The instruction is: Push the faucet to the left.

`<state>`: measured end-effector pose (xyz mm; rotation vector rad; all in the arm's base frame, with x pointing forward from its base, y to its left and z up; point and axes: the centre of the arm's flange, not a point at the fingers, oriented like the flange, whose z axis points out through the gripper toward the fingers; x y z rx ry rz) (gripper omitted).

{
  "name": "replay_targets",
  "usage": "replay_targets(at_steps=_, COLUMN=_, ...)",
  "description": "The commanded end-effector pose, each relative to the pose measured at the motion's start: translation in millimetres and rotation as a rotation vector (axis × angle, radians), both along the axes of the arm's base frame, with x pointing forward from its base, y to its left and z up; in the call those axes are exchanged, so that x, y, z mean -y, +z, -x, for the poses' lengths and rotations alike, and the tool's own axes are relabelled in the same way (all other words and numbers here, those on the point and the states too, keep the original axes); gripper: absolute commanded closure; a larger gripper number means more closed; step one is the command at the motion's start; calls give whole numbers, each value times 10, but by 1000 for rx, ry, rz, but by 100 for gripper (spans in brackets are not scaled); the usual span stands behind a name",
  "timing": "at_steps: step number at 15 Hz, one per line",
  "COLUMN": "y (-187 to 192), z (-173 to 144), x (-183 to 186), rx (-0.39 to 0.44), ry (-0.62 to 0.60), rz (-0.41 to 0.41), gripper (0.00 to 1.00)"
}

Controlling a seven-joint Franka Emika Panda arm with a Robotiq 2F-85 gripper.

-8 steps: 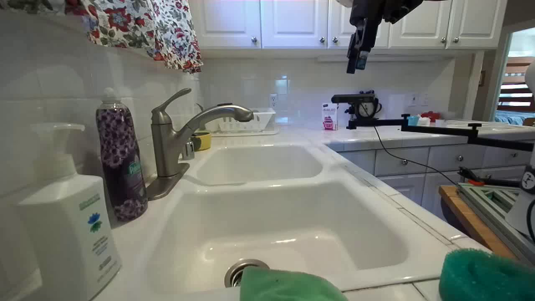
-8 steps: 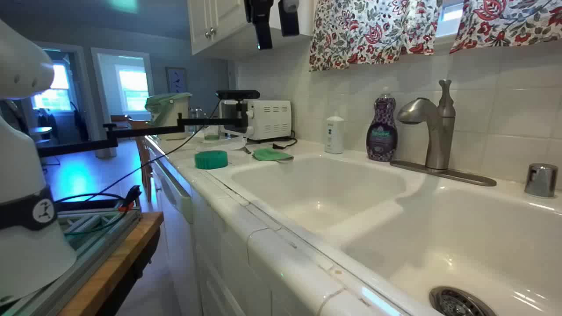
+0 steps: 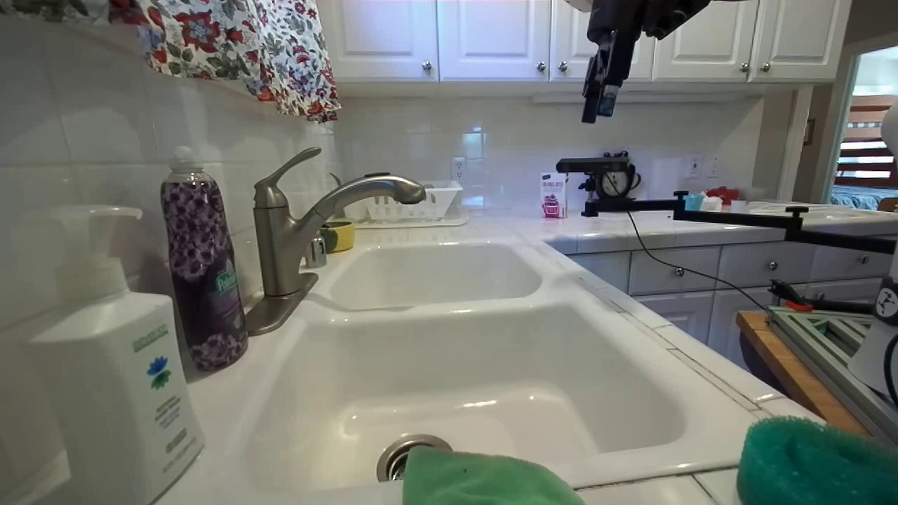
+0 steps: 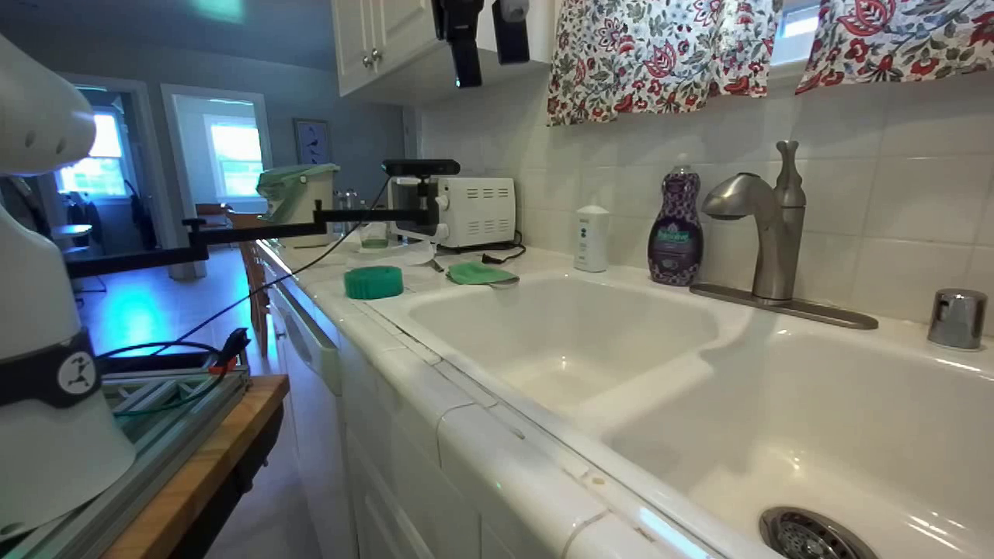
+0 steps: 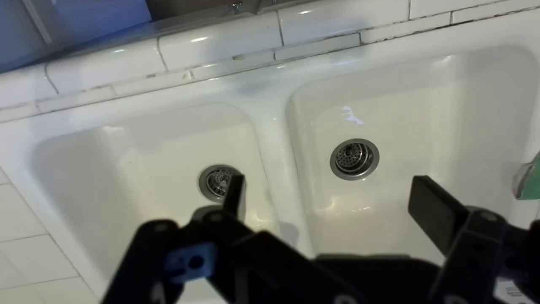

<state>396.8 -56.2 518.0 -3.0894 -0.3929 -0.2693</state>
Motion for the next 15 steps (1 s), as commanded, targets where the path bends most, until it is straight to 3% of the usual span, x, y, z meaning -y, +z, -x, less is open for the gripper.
replay_targets(at_steps=1, y=-21, z=-49, x=0, rx=8, ry=-2, rz=4, gripper=0)
replay_targets(at_steps=15, y=95, z=-1098, x=-26, rx=128, ry=-10, rz=4, gripper=0)
